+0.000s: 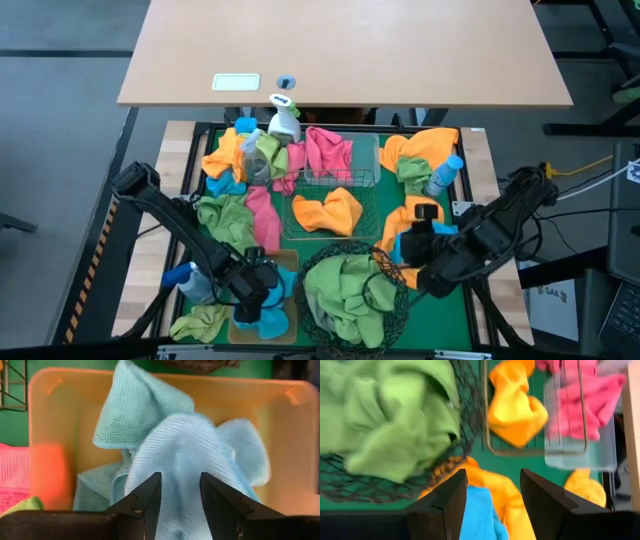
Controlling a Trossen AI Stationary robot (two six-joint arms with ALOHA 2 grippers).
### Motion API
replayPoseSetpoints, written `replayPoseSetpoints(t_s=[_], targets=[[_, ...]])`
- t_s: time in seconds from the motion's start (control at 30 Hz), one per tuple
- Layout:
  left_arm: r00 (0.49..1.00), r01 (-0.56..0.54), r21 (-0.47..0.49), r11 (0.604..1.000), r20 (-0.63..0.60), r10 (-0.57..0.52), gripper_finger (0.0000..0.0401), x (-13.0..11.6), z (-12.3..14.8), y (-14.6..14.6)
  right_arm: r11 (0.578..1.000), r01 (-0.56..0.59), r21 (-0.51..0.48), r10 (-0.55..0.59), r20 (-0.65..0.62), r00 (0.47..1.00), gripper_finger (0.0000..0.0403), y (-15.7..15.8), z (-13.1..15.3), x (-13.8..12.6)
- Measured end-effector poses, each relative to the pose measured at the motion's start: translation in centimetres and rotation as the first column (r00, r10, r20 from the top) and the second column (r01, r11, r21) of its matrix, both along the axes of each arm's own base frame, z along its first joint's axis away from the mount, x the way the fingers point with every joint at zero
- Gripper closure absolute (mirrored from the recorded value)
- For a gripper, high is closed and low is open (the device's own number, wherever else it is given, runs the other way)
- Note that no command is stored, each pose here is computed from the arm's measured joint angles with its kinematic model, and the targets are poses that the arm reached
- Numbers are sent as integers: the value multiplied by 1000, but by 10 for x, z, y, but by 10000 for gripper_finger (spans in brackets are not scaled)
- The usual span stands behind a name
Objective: Sort microfiber towel by color & place in baskets
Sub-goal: Put the blue microfiber towel into the orange bin
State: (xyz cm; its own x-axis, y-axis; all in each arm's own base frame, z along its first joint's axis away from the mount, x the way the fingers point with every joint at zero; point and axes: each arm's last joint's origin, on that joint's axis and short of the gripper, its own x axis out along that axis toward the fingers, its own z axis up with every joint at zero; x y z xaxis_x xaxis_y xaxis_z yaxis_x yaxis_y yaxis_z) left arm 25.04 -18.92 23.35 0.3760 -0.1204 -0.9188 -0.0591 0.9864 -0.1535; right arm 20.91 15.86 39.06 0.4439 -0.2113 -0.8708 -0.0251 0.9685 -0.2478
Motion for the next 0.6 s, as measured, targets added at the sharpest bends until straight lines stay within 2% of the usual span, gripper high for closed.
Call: replayPoseSetpoints(t_s=[0.2, 0.33, 0.5, 0.6], targets=[[999, -1, -32, 999, 48, 2, 272, -6, 16, 5, 986, 165, -2, -165, -65, 984, 219, -20, -37, -23], [997, -10, -38, 999, 79, 13, 272, -8, 24, 8, 962, 265, 69, -258, -87, 962, 219, -31, -66, -38], [994, -27, -19, 999, 101, 29, 272, -6, 26, 12, 932, 268, 246, -249, -106, 963, 219, -33, -103, -45], [994, -10, -4, 1000, 106, 10, 272, -5, 26, 14, 922, 257, 289, -232, -119, 966, 219, -33, -128, -47]])
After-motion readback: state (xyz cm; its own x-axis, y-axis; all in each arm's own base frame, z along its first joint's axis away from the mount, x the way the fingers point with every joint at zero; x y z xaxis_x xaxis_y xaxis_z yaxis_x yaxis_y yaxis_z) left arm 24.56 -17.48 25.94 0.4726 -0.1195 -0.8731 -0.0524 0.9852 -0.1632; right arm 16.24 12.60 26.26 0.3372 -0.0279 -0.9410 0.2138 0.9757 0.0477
